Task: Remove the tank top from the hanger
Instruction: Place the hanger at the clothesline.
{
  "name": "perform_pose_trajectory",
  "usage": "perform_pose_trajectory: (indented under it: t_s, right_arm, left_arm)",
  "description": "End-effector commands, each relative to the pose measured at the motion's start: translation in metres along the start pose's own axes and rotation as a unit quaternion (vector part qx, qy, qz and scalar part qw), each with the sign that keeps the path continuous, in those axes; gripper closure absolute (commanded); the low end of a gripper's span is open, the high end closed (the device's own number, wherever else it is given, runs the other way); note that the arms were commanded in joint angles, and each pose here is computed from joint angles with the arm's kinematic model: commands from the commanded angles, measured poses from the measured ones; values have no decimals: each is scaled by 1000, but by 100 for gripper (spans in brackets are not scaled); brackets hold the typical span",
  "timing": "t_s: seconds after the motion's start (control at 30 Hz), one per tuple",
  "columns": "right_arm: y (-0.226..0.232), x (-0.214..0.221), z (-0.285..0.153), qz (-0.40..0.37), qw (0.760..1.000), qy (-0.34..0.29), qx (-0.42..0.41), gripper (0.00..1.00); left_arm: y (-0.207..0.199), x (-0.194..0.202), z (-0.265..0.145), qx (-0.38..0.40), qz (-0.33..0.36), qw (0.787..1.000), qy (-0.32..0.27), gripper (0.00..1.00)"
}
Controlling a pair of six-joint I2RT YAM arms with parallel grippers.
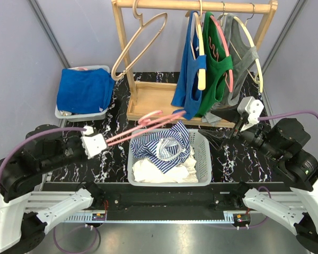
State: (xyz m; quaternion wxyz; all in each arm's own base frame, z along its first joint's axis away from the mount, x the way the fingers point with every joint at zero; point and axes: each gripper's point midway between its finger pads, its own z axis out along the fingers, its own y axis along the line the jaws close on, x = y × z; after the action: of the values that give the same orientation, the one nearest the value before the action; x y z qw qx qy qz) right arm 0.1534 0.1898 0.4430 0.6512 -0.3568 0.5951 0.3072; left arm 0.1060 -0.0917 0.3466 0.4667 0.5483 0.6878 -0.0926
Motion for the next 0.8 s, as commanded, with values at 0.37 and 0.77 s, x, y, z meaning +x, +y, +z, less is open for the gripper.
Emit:
perform_pose_trajectory:
  t_s: [0.37,0.77]
  right_arm:
    - [-9,-21,-10,17,998,-44,37,21]
    - [-11,-8,-4,28,998,-29,41,23]
  left_arm:
    - [124,-90,79,-149,-169,974,-24,100]
    - [214,-132,123,-245,-203,947,-52,100]
